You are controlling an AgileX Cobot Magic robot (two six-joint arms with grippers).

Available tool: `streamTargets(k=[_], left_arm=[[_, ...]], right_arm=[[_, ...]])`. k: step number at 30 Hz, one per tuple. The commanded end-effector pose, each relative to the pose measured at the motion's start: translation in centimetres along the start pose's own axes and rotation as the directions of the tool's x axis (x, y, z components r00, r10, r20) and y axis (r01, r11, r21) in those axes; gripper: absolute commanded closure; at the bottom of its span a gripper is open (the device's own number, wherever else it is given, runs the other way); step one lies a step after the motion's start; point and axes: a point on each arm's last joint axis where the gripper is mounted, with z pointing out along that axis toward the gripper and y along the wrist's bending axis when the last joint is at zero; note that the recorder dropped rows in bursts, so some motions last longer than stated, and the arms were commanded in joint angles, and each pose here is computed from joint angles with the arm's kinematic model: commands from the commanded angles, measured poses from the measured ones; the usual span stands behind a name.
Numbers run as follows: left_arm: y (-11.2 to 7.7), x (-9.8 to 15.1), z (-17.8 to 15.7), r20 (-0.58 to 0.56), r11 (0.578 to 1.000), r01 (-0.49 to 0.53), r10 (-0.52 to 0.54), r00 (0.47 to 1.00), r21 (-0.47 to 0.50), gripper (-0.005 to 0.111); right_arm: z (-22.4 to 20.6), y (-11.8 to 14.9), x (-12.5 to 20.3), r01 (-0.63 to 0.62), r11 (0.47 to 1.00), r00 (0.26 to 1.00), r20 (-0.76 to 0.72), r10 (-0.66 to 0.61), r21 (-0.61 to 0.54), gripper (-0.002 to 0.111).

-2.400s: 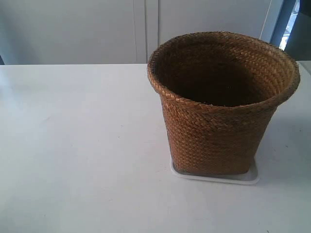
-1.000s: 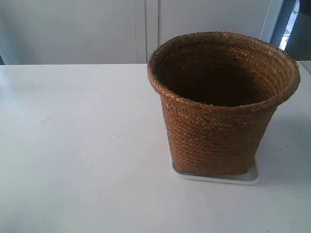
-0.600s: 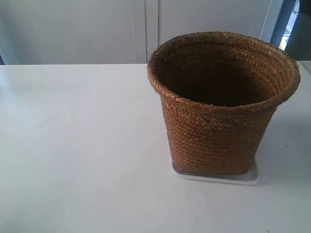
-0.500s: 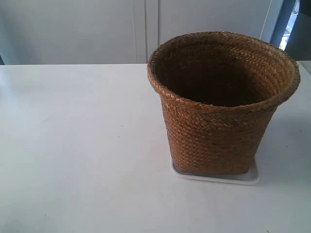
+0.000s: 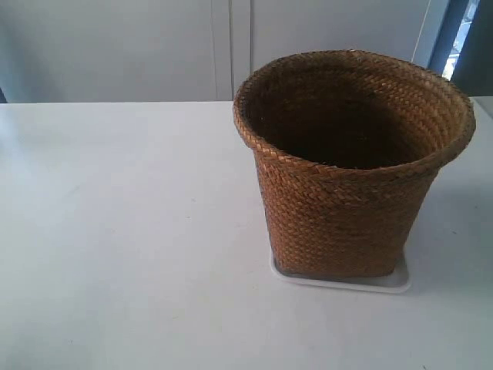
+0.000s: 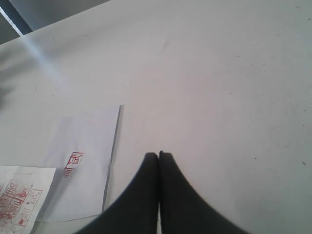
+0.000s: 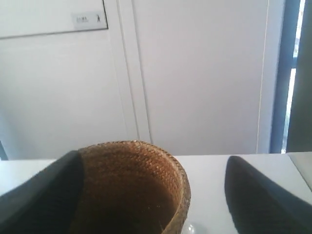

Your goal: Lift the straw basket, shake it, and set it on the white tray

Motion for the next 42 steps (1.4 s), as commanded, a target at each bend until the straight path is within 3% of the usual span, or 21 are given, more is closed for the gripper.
streamTargets(k=[1, 11, 16, 20, 30, 42], left_arm=[[-0.1, 0.1, 0.1, 0.004, 1.0, 0.008, -0.008, 1.0, 0.009, 0.107], [-0.1, 0.1, 0.1, 0.004, 1.0, 0.008, -0.008, 1.0, 0.009, 0.107], [-0.1, 0.1, 0.1, 0.004, 1.0, 0.008, -0.008, 1.0, 0.009, 0.107], [-0.1, 0.1, 0.1, 0.004, 1.0, 0.008, -0.008, 1.0, 0.009, 0.107], [-0.1, 0.1, 0.1, 0.004, 1.0, 0.008, -0.008, 1.0, 0.009, 0.107], [-0.1, 0.1, 0.1, 0.004, 1.0, 0.008, -0.008, 1.0, 0.009, 0.107]], right_arm=[[-2.7, -0.9, 1.4, -0.048, 0.999, 0.993, 0.107, 0.046, 0.021, 0.034], [-7.2, -2.0, 3.3, -0.036, 0.997, 0.974, 0.226, 0.018, 0.075, 0.034], [-7.2, -2.1, 3.6, -0.029, 0.995, 0.981, 0.195, 0.01, 0.095, 0.034], [-6.8, -2.2, 4.3, -0.094, 0.992, 0.98, 0.185, 0.078, 0.082, 0.034], [-6.3, -2.5, 9.0, -0.078, 0.996, 0.977, 0.203, 0.071, 0.031, 0.034], [-4.3, -2.6, 13.5, 0.077, 0.997, 0.99, 0.119, -0.078, 0.012, 0.034]])
